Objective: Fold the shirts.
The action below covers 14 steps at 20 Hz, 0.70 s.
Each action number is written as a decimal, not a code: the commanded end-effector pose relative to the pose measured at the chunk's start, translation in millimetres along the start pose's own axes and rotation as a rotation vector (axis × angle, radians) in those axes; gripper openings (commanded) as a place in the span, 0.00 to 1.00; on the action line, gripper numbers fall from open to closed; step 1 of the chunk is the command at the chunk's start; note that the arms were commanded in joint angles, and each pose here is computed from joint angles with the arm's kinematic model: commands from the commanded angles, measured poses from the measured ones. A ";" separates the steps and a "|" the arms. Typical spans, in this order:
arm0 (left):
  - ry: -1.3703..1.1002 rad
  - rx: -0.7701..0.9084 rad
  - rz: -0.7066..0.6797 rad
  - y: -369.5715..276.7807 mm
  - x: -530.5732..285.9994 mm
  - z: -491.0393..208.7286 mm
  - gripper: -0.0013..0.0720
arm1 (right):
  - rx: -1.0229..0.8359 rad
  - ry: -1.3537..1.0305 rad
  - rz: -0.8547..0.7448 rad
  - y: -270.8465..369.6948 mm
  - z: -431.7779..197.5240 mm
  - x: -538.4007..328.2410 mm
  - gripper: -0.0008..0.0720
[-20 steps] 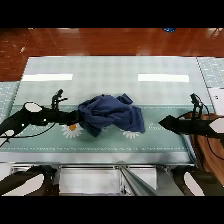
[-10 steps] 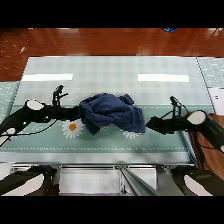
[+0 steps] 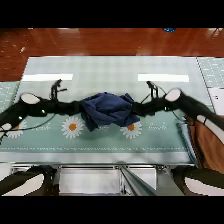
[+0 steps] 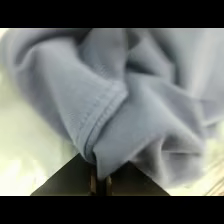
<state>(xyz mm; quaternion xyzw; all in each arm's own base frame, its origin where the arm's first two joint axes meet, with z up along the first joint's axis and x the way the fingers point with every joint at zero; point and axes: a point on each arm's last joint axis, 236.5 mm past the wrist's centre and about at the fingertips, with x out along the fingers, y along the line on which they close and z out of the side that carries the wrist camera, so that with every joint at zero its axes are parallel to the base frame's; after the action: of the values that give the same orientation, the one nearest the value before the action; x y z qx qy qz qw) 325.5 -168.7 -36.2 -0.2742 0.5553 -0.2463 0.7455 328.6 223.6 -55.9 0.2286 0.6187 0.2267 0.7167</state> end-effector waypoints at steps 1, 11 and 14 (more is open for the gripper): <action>-0.088 0.084 -0.074 -37.3 -61.0 51.7 0.05 | -0.185 -0.149 -0.016 43.3 66.3 -77.8 0.06; -0.772 0.580 -0.057 -255.5 -357.3 127.2 0.05 | -0.647 -0.991 -0.177 210.4 67.0 -465.7 0.05; -0.826 0.731 -0.027 -301.7 -394.4 80.5 0.05 | -0.708 -1.123 -0.209 228.2 4.8 -515.1 0.05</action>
<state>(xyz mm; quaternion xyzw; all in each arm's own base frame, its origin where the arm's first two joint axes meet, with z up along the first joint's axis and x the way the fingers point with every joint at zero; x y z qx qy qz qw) 334.5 -101.3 410.1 -0.1361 0.1457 -0.2995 0.9330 320.1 111.9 438.7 0.0342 0.1317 0.2247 0.9649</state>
